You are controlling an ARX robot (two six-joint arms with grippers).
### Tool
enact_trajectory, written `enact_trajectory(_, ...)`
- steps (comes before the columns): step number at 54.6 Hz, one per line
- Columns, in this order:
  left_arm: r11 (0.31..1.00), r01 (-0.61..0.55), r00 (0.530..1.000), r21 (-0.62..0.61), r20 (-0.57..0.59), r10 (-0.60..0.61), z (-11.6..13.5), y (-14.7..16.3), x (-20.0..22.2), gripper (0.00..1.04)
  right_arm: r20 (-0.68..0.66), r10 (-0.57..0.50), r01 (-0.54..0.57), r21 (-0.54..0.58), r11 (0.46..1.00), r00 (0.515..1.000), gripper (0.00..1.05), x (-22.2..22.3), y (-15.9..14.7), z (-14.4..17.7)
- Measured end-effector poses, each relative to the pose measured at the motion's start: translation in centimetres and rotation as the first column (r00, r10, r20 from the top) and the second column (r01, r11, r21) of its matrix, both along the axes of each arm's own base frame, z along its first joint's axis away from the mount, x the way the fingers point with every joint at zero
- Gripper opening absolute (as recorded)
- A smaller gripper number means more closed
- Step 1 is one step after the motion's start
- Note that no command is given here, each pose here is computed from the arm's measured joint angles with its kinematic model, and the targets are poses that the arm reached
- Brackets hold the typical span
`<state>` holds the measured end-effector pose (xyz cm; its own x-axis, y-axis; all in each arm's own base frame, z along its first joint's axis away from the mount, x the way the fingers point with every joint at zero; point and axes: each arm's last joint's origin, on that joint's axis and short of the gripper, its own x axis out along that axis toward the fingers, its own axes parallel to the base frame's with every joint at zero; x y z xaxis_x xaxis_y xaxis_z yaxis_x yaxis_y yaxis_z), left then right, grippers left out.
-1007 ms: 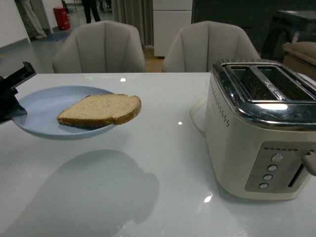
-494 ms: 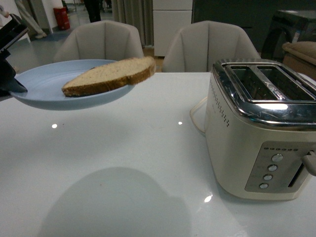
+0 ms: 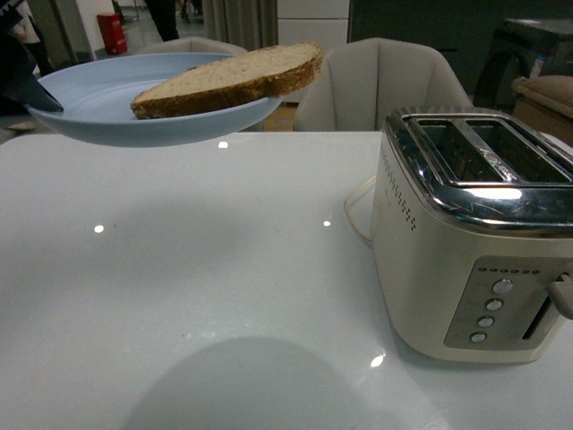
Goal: Left arm holds plate, right arm toasts bread
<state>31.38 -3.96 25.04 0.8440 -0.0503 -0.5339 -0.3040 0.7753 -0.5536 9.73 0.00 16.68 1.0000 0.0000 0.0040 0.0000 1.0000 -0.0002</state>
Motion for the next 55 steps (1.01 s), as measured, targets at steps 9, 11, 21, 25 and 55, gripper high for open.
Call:
enact_trajectory(9, 1.000, 0.015, 1.000, 0.003, -0.006, -0.014, 0.1, -0.5, -0.3, 0.03, 0.000, 0.000, 0.000, 0.000, 1.000, 1.000, 0.98, 0.0, 0.0, 0.0)
enact_trajectory(11, 1.000, 0.015, 1.000, 0.003, -0.006, -0.015, 0.1, -0.5, -0.3, 0.03, 0.000, 0.000, 0.000, 0.000, 1.000, 1.000, 0.98, 0.0, 0.0, 0.0)
enact_trajectory(21, 1.000, 0.024, 1.000, -0.012, -0.019, -0.024, -0.4, -0.2, 0.3, 0.03, 0.000, 0.000, 0.000, 0.000, 1.000, 1.000, 0.98, 0.0, 0.0, 0.0)
enact_trajectory(25, 0.999, 0.028, 0.999, -0.017, -0.020, -0.028, -0.6, -0.1, 0.5, 0.03, 0.000, 0.000, 0.000, 0.000, 1.000, 1.000, 0.98, 0.0, 0.0, 0.0)
enact_trajectory(55, 0.999, 0.051, 0.999, -0.001, -0.005, -0.051, -0.1, -0.2, 0.8, 0.03, 0.000, 0.000, 0.000, 0.000, 1.000, 1.000, 0.98, 0.0, 0.0, 0.0)
